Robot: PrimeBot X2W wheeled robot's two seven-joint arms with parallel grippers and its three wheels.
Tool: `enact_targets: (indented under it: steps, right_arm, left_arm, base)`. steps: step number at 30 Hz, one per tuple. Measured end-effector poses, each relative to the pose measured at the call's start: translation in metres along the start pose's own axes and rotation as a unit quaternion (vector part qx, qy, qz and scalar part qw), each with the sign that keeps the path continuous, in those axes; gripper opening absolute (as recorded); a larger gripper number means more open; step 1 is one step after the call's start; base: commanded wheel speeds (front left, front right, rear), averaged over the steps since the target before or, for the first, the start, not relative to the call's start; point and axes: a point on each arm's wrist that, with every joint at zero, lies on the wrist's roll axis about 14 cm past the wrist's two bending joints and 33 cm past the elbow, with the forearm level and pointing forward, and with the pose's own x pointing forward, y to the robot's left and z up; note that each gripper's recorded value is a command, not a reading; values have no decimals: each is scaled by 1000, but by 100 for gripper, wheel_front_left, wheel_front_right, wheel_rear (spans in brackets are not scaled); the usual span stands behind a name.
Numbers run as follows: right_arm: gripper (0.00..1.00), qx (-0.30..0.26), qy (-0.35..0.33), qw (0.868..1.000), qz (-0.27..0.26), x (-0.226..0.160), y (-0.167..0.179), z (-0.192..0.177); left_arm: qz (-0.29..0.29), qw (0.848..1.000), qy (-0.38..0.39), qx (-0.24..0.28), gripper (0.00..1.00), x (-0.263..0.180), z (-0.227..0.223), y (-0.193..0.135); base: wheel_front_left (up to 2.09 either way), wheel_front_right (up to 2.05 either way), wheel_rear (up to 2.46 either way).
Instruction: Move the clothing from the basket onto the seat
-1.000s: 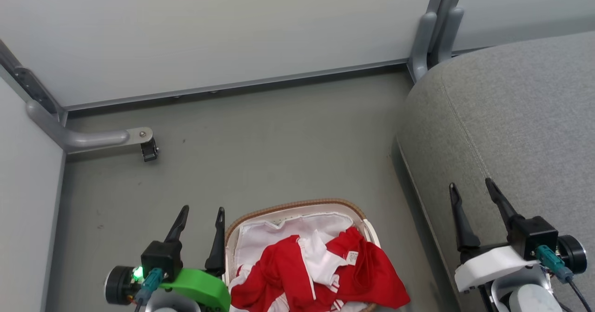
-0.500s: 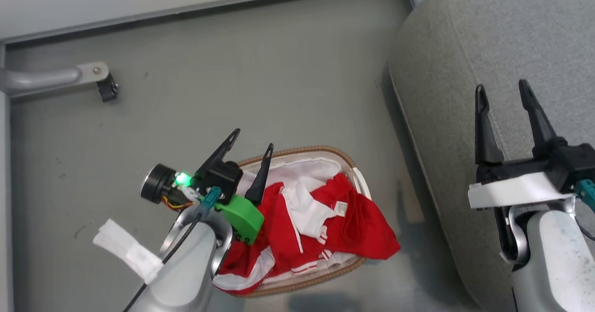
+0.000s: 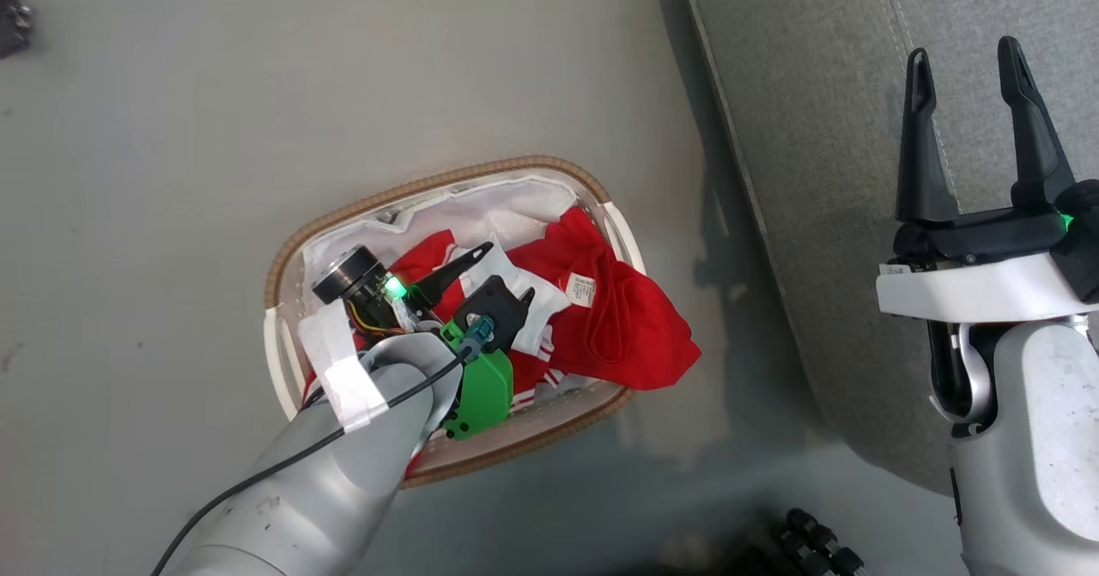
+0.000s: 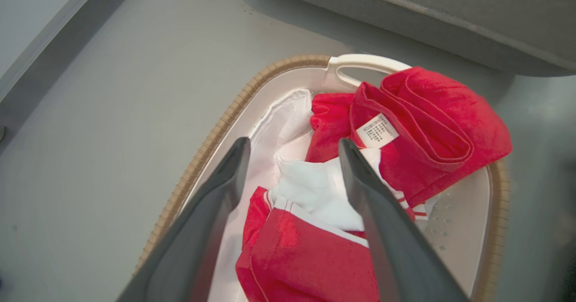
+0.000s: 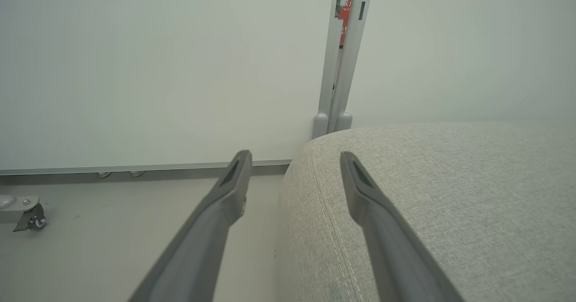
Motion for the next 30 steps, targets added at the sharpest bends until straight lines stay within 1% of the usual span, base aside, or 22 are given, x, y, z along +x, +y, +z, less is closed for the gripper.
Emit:
enact_targets:
  steps: [7,10,12,17,24,25,26,27,28,29,30]
  right_arm:
    - [100,-1,38,999,-17,-3,-15,-34]
    - [100,-2,48,999,-23,-3,-20,-42]
    - [100,-4,54,998,-28,-5,-25,-47]
    - [100,-10,67,997,-41,-6,-36,-58]
    - [100,-14,83,995,-50,-11,-43,-70]
    - [100,-13,84,995,-50,-11,-43,-70]
    - [100,-12,84,995,-49,-10,-42,-71]
    - [100,-10,83,995,-48,-10,-41,-71]
    - [100,-9,83,995,-47,-9,-40,-71]
    - [100,-8,82,996,-45,-9,-38,-71]
    - [100,-6,81,996,-43,-8,-37,-71]
  left_arm:
    - [-85,995,45,3,100,30,-38,-42]
    - [-111,992,62,-5,100,38,-51,-57]
    - [-120,990,73,-8,100,44,-58,-61]
    - [-115,988,107,-9,100,57,-79,-55]
    - [-84,988,127,-37,100,64,-96,-44]
    - [-80,988,129,-41,91,64,-97,-42]
    - [-74,988,130,-45,63,63,-98,-40]
    - [-70,988,131,-48,46,62,-99,-38]
    - [-65,988,132,-51,34,61,-99,-36]
    - [-61,988,133,-55,20,59,-100,-33]
    - [-56,988,133,-61,0,58,-101,-31]
  base:
    - [0,0,0]
    - [0,0,0]
    - [0,0,0]
    - [0,0,0]
    - [0,0,0]
    - [0,0,0]
    - [0,0,0]
    - [0,0,0]
    - [0,0,0]
    - [0,0,0]
    - [0,0,0]
